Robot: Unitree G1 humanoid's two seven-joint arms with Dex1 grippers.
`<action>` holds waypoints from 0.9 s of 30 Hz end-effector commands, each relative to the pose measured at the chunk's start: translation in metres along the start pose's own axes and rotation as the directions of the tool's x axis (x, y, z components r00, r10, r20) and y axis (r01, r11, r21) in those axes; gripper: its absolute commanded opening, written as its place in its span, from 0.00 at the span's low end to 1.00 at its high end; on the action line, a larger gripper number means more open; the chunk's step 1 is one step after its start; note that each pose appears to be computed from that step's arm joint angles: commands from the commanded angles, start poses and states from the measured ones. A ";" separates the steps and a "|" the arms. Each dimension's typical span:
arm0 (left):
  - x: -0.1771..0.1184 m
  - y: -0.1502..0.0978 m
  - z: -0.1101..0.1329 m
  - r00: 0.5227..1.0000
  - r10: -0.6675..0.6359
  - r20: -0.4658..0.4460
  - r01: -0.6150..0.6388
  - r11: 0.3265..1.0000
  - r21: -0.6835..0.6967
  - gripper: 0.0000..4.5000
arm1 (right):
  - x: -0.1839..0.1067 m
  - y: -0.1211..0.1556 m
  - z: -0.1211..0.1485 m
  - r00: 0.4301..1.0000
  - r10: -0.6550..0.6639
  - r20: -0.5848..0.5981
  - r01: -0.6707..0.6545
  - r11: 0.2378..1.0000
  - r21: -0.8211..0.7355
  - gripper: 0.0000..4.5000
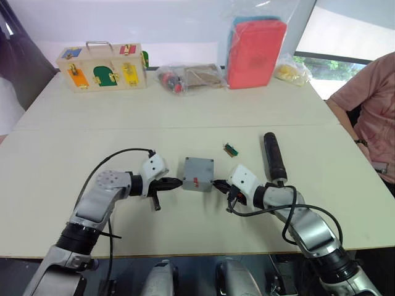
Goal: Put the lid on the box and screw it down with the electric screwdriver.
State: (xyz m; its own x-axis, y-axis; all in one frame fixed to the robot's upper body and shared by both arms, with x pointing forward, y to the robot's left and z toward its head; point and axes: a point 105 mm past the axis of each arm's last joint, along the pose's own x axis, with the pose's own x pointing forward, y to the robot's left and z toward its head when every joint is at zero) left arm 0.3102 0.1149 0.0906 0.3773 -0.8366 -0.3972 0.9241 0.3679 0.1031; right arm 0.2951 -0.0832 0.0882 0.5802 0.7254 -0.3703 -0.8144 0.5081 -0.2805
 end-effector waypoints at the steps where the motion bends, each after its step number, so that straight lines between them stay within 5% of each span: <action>1: 0.001 -0.016 0.019 0.995 -0.073 0.062 0.071 0.997 0.036 0.00 | 0.007 0.018 0.027 0.990 0.110 0.093 -0.107 0.994 -0.031 0.03; 17: -0.014 -0.015 0.011 0.999 -0.040 0.007 0.040 0.998 0.043 0.00 | -0.002 0.010 0.024 0.991 0.124 0.055 -0.119 0.989 -0.088 0.03; 25: -0.057 -0.019 0.011 0.999 -0.009 -0.042 0.011 0.998 0.054 0.00 | -0.043 -0.020 0.025 0.998 -0.002 0.058 -0.004 0.995 0.103 0.03; 27: -0.067 -0.021 0.019 0.999 0.002 -0.035 0.000 0.998 0.059 0.00 | -0.055 -0.025 0.031 0.997 -0.026 0.077 0.016 0.992 0.125 0.19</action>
State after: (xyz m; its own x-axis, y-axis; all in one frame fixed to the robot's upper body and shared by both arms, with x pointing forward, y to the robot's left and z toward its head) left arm 0.2699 0.1563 0.1097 0.3605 -0.8053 -0.4707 0.9297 0.3513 0.1110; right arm 0.2878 -0.1181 0.1215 0.5841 0.7313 -0.3522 -0.8073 0.5683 -0.1589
